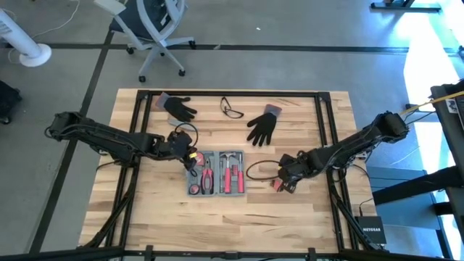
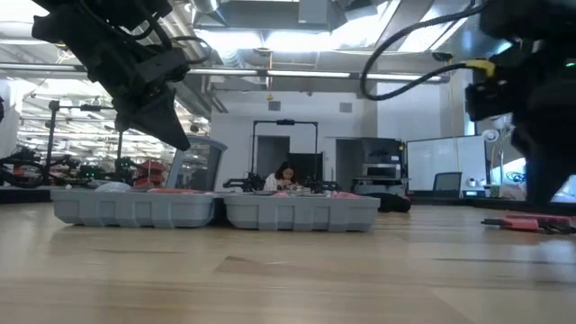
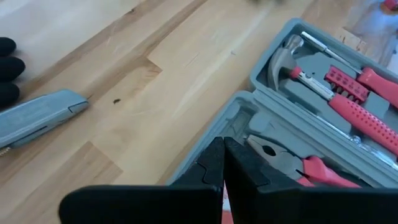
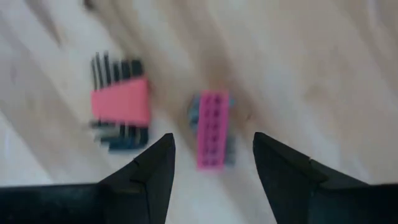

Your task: Prefit tool cases

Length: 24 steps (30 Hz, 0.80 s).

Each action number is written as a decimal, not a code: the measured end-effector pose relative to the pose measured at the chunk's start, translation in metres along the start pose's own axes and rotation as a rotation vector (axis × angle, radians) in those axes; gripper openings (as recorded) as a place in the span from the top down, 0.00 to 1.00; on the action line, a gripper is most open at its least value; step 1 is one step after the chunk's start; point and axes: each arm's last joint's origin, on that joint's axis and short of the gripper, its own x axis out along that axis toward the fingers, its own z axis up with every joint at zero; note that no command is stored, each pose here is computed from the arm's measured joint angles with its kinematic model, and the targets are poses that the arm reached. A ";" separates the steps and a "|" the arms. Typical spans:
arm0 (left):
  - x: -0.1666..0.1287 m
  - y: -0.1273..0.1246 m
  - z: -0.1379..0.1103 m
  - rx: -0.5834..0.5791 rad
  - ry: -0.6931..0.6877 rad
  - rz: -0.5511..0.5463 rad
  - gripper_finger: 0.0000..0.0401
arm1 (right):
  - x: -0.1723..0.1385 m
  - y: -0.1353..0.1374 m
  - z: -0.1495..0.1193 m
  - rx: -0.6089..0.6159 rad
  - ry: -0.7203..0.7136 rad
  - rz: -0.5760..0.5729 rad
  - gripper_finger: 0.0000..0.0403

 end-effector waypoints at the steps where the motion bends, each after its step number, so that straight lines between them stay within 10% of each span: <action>1: 0.000 0.000 0.000 0.002 -0.001 0.002 1.00 | 0.002 -0.002 0.002 0.009 0.009 -0.018 0.49; 6: 0.001 0.001 0.001 0.008 -0.003 0.008 1.00 | -0.005 -0.008 0.016 0.076 0.079 -0.077 0.57; 12: 0.002 0.002 0.004 -0.012 -0.021 0.001 1.00 | -0.036 0.008 0.036 0.079 -0.033 -0.025 0.96; 19: 0.008 0.010 0.019 -0.013 -0.035 -0.071 1.00 | -0.027 0.005 0.012 0.379 0.067 -0.051 1.00; 24: 0.012 0.015 0.026 -0.025 -0.067 -0.071 1.00 | -0.025 0.016 -0.003 0.562 0.058 0.140 1.00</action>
